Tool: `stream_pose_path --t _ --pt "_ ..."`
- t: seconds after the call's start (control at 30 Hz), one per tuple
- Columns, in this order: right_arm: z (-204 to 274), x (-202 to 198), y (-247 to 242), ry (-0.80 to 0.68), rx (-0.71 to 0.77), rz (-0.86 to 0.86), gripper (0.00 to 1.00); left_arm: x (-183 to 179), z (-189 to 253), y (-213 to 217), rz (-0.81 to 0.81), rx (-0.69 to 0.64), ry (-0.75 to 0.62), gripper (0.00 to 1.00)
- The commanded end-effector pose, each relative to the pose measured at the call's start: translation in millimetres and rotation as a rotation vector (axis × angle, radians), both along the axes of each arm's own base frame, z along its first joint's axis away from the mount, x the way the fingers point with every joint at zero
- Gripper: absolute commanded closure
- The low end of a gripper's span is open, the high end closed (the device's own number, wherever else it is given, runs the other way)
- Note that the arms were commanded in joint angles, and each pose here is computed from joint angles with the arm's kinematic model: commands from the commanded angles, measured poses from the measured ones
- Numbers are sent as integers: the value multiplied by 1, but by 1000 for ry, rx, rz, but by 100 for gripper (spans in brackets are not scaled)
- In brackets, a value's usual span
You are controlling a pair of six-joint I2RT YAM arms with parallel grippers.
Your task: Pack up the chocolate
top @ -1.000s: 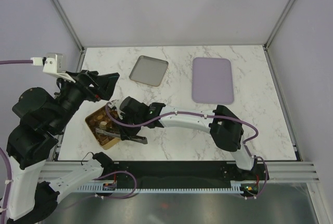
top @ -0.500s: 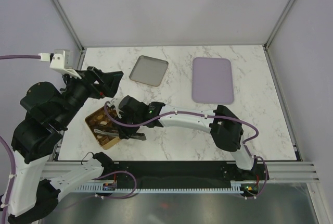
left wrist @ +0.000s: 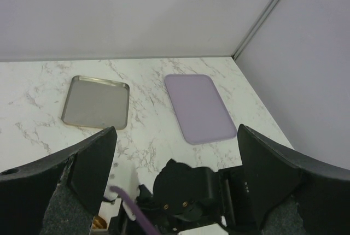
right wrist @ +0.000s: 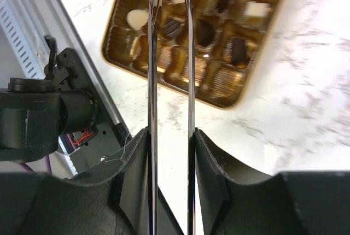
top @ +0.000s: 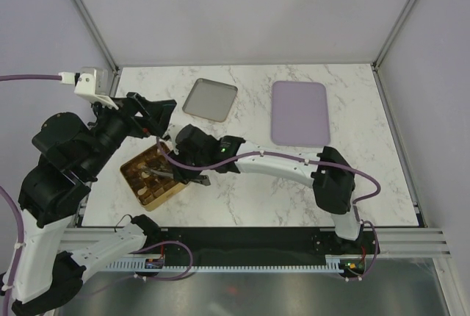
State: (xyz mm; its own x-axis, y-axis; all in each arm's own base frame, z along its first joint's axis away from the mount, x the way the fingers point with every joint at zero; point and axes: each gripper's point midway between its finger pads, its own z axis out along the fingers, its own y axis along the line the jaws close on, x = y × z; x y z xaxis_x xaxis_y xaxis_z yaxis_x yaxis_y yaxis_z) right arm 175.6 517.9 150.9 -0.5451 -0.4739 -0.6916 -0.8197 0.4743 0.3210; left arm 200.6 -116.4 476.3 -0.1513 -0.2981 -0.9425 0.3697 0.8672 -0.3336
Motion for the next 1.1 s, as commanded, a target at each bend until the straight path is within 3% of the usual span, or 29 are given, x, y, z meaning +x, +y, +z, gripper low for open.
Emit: stream_pose_path --t 0.0,0.2,0.43,0.8,1.07 --pt "66 31 -25 -102 108 -104 56 4 11 -5 -18 8 -45 0" --pt "72 64 -86 -120 83 -287 56 10 -3 -13 -35 32 -11 0" --pt "28 101 -164 -110 -46 -616 55 24 -45 -28 -53 67 80 0" --pt "-33 119 -208 -160 -239 -872 54 29 -68 -31 -49 97 128 0" --pt "-68 124 -219 -158 -276 -985 49 31 -84 -27 -15 108 164 0"
